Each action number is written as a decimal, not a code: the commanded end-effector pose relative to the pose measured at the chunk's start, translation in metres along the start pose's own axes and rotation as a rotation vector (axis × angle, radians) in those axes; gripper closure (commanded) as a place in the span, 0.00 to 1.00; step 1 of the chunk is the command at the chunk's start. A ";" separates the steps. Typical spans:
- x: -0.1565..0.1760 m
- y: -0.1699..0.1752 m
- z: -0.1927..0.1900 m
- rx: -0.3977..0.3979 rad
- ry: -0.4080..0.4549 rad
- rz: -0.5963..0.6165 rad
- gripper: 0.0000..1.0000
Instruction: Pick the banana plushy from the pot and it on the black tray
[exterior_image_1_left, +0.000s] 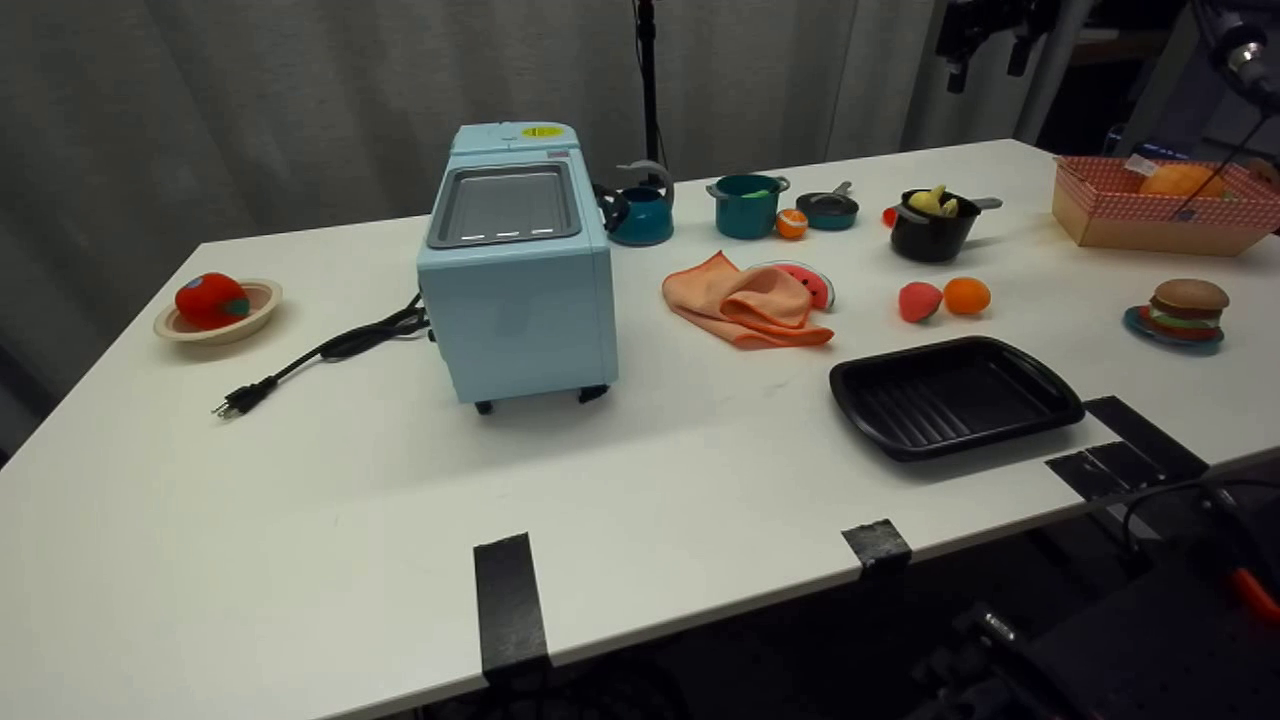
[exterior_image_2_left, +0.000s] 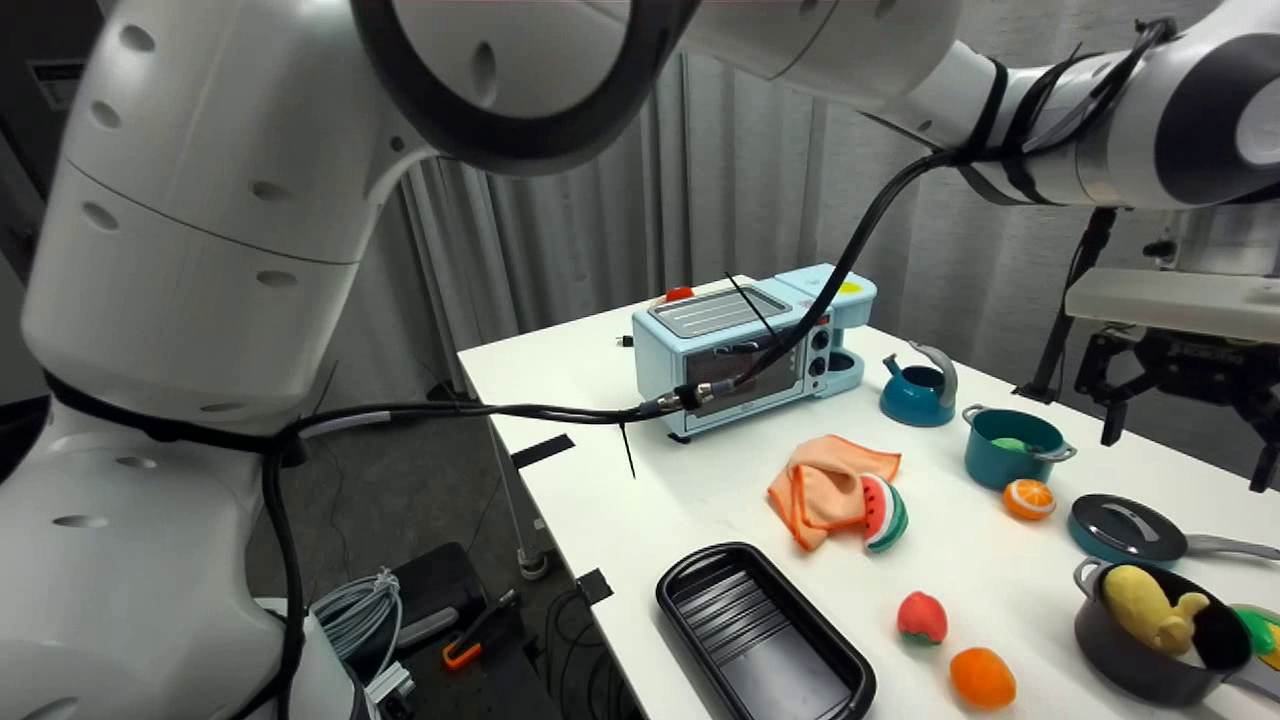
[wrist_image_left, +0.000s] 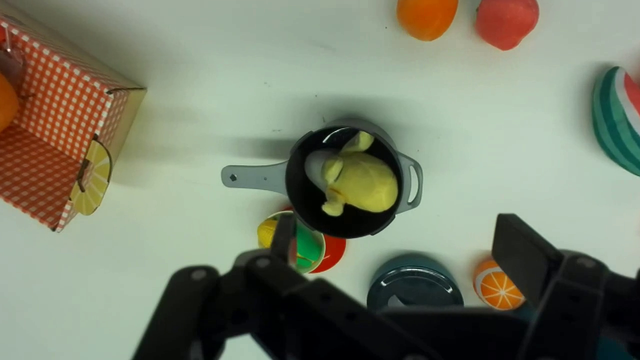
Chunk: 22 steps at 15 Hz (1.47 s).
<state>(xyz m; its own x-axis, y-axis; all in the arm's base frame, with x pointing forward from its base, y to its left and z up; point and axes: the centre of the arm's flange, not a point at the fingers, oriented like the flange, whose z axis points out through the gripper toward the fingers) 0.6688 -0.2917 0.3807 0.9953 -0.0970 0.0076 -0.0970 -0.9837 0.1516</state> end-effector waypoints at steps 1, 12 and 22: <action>0.040 0.016 0.025 -0.002 -0.014 0.043 0.00; 0.074 0.019 0.112 0.009 -0.040 0.211 0.00; 0.085 0.018 0.155 -0.002 -0.092 0.266 0.00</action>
<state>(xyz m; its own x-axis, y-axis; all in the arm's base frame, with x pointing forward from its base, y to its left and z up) 0.7188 -0.3236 0.2361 0.9398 -0.3400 -0.0336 -0.3295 -0.9279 0.1742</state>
